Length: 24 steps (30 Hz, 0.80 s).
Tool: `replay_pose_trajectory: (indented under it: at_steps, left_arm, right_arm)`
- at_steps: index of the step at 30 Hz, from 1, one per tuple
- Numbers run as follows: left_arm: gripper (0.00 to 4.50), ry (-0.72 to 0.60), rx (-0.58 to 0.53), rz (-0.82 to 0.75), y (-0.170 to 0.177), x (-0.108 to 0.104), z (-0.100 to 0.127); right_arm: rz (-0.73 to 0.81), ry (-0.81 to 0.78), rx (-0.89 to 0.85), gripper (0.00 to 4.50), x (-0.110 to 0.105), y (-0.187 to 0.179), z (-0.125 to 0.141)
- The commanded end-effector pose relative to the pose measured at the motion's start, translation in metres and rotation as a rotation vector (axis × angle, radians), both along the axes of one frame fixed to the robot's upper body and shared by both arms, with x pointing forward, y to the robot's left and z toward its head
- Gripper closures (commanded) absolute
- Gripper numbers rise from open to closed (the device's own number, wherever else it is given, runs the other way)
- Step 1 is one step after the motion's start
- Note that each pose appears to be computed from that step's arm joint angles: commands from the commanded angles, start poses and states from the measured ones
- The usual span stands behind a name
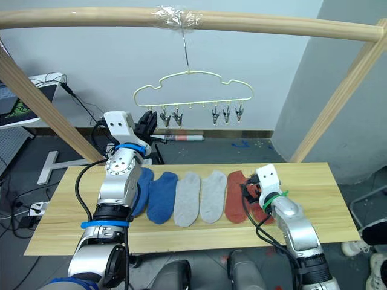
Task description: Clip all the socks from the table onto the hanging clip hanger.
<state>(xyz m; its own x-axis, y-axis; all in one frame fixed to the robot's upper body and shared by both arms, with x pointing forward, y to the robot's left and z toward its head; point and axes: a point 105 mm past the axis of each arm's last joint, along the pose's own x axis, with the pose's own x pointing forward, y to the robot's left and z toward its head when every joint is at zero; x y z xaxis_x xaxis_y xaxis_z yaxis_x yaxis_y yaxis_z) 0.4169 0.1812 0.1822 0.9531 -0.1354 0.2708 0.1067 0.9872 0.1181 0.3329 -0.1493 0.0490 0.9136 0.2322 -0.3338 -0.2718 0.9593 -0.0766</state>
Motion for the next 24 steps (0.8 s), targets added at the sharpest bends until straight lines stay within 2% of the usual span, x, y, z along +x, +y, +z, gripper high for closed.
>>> replay_pose_trajectory:
  at_steps: [1, 8, 15, 18, 24]
  left_arm:
    - [4.43, -0.038, -0.001, 0.008, 0.006, -0.004, 0.011]
    - [4.43, -0.037, 0.003, 0.002, 0.004, -0.003, 0.015]
    - [4.43, -0.037, 0.002, 0.005, 0.005, -0.004, 0.015]
    - [4.43, -0.037, 0.001, 0.012, 0.007, -0.005, 0.015]
    - [4.43, -0.038, 0.0, 0.015, 0.008, -0.005, 0.016]
  right_arm:
    - [-0.135, 0.066, -0.018, 0.0, -0.001, -0.027, -0.023]
    - [-0.16, 0.134, 0.002, 0.0, 0.015, -0.036, -0.045]
    - [-0.152, 0.179, 0.056, 0.0, 0.019, -0.028, -0.057]
    - [-0.142, 0.207, 0.048, 0.89, 0.015, -0.026, -0.064]
    - [-0.139, 0.224, 0.017, 3.07, 0.01, -0.032, -0.069]
